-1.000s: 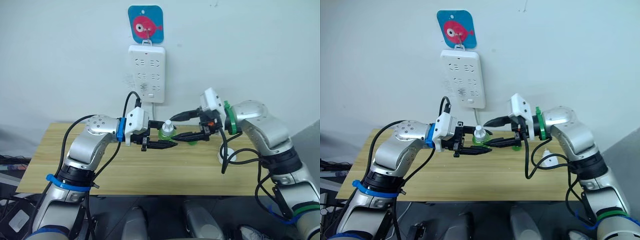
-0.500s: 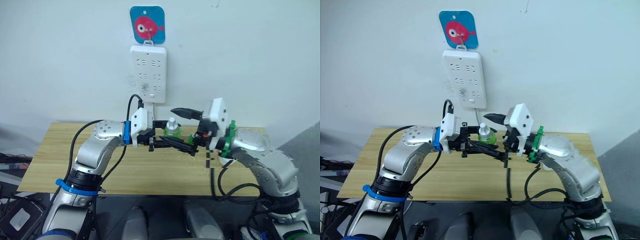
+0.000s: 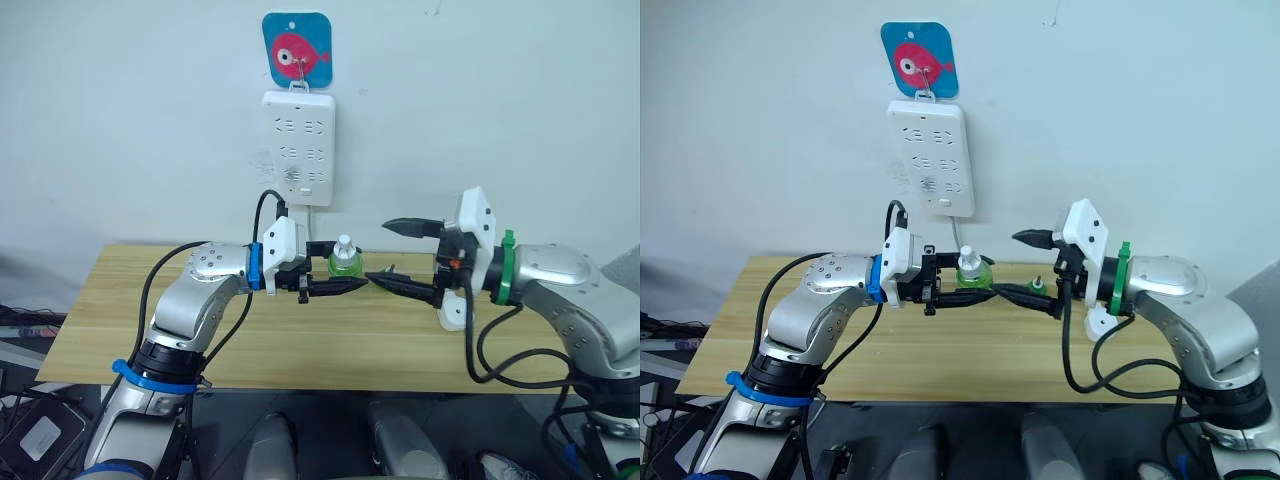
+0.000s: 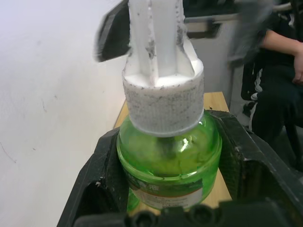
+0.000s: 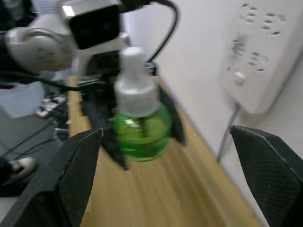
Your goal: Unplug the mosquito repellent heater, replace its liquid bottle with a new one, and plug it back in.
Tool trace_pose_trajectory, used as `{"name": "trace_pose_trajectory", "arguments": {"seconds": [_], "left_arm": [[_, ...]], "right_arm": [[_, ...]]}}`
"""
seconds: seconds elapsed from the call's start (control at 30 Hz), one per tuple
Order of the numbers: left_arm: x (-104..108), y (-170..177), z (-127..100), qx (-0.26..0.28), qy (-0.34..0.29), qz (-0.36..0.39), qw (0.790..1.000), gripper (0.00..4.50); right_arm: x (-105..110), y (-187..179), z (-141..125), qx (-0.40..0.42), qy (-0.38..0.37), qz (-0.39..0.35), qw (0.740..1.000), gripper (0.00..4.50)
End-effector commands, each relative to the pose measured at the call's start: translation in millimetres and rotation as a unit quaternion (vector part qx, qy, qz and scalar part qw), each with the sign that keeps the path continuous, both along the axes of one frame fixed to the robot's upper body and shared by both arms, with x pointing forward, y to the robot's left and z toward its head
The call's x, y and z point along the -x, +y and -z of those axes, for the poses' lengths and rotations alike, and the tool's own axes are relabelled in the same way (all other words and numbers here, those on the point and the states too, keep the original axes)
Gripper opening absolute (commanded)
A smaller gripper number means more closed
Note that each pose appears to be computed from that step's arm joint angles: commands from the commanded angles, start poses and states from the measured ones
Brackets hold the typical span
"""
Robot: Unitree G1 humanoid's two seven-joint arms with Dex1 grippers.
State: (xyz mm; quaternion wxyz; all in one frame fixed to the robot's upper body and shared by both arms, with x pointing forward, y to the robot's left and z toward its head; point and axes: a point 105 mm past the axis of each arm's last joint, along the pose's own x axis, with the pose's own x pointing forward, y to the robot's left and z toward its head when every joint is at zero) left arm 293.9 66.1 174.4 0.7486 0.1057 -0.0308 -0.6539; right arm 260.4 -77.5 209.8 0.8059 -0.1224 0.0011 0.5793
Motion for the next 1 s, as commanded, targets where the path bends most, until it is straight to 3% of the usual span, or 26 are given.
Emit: {"name": "trace_pose_trajectory", "arguments": {"seconds": [0.03, 0.2, 0.47, 0.77, 1.0], "left_arm": [[4, -2, -10, 0.01, -0.022, 0.01, 1.0, 2.31], [6, -5, -8, 0.006, -0.022, 0.018, 1.0, 2.31], [8, -7, -6, 0.005, -0.023, 0.021, 1.0, 2.31], [6, -3, -5, 0.006, -0.022, 0.013, 1.0, 2.31], [6, -5, -4, 0.006, -0.022, 0.016, 1.0, 2.31]], "right_arm": [[11, 13, -8, -0.018, -0.015, -0.021, 1.0, 4.5], [-7, 37, -15, -0.061, -0.062, 0.029, 0.996, 4.5], [-27, 40, -17, -0.069, -0.085, 0.065, 0.992, 4.5], [-12, 2, -15, -0.016, -0.047, 0.03, 0.998, 4.5], [2, 23, -12, -0.029, -0.031, -0.002, 0.999, 4.5]]}}
